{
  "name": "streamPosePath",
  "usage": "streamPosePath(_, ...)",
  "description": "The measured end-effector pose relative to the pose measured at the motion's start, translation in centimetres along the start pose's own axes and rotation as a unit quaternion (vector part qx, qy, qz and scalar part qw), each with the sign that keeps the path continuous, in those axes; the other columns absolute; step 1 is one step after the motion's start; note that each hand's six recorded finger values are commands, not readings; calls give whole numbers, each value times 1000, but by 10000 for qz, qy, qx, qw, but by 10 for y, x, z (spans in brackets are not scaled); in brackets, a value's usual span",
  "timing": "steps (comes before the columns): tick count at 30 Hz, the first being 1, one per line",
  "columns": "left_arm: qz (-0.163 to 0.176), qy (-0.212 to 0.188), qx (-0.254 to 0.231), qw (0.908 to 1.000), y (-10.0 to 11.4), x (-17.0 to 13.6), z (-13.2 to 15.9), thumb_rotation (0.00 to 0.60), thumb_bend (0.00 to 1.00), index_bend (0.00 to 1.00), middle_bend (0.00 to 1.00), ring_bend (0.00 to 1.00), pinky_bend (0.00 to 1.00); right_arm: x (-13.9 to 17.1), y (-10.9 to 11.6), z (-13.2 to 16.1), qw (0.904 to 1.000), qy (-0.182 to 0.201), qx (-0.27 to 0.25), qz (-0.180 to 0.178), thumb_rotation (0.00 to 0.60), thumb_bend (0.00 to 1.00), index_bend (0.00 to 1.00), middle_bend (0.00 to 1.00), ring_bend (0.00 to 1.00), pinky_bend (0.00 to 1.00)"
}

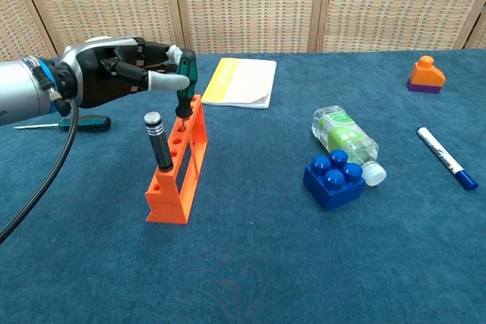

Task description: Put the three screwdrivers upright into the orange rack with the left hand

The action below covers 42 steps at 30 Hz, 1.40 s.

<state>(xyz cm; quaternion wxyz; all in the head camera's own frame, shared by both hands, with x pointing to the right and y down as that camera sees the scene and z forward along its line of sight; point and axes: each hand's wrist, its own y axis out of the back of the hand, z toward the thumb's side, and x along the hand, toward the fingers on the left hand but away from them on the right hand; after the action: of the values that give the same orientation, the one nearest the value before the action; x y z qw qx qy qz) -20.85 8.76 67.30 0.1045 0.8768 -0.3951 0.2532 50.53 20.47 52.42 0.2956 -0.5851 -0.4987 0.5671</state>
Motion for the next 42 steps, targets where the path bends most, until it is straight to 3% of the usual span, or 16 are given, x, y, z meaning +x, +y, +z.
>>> streamPosePath(25, -13, 184, 127, 9997, -5, 2, -15, 600, 412, 663, 0, 0, 0, 0, 0, 1, 10000, 10, 3, 5, 600, 0, 0, 0, 0, 0)
streamPosePath(36, -78, 211, 154, 9996, -6, -1, -16, 600, 437, 520, 0, 0, 0, 1, 0, 2, 10000, 18, -1, -5, 600, 0, 0, 0, 0, 0)
streamPosePath(42, -60, 213, 142, 9997, -3, -2, -18, 600, 445, 497, 0, 0, 0, 1, 1, 2, 10000, 27, -2, -9, 600, 0, 0, 0, 0, 0)
